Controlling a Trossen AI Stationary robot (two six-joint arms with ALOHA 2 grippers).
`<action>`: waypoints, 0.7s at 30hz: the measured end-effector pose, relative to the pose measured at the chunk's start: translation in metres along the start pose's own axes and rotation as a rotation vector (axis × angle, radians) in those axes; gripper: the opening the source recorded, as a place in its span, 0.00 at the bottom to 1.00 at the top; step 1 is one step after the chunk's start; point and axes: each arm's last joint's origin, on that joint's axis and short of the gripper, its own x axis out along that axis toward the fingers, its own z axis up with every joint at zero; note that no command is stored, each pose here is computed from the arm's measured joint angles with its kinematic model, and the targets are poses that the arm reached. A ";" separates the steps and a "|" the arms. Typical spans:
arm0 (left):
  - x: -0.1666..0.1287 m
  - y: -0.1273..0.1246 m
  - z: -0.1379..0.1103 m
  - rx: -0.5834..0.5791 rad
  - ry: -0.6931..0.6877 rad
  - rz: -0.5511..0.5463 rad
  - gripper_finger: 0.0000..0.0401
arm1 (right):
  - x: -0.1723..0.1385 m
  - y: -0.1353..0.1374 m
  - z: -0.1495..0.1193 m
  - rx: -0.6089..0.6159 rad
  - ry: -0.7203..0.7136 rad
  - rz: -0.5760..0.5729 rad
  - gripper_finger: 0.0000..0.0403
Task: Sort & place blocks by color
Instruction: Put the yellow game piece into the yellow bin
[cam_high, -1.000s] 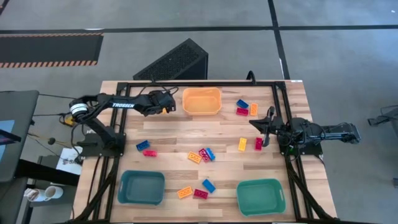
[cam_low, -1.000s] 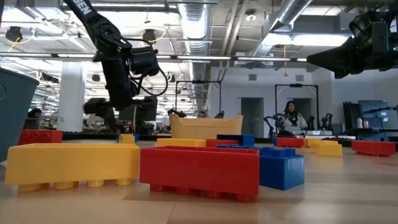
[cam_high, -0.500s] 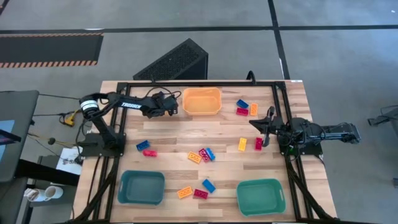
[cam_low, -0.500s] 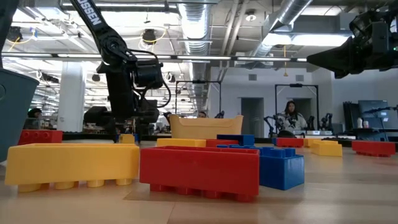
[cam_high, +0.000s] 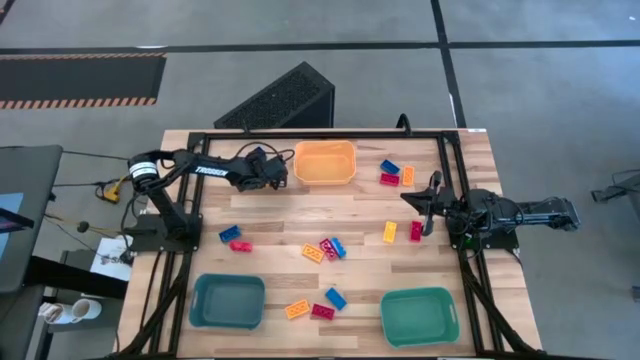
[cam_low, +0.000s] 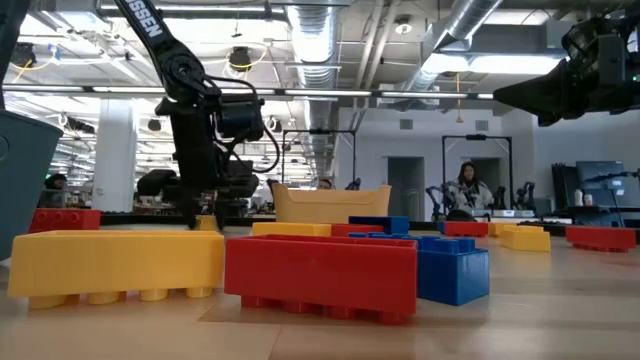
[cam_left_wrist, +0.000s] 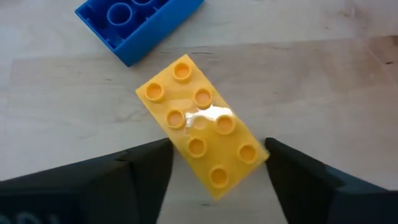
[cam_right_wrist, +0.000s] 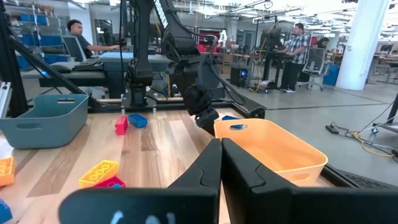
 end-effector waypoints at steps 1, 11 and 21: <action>0.000 0.000 0.000 0.000 -0.002 0.002 0.49 | 0.000 0.000 0.000 0.000 0.000 0.000 0.07; -0.004 -0.001 -0.008 0.052 0.014 0.014 0.27 | 0.000 0.000 0.000 0.000 0.000 0.000 0.07; -0.020 -0.011 -0.040 0.210 0.039 -0.004 0.31 | 0.000 0.000 0.000 0.000 0.000 0.000 0.07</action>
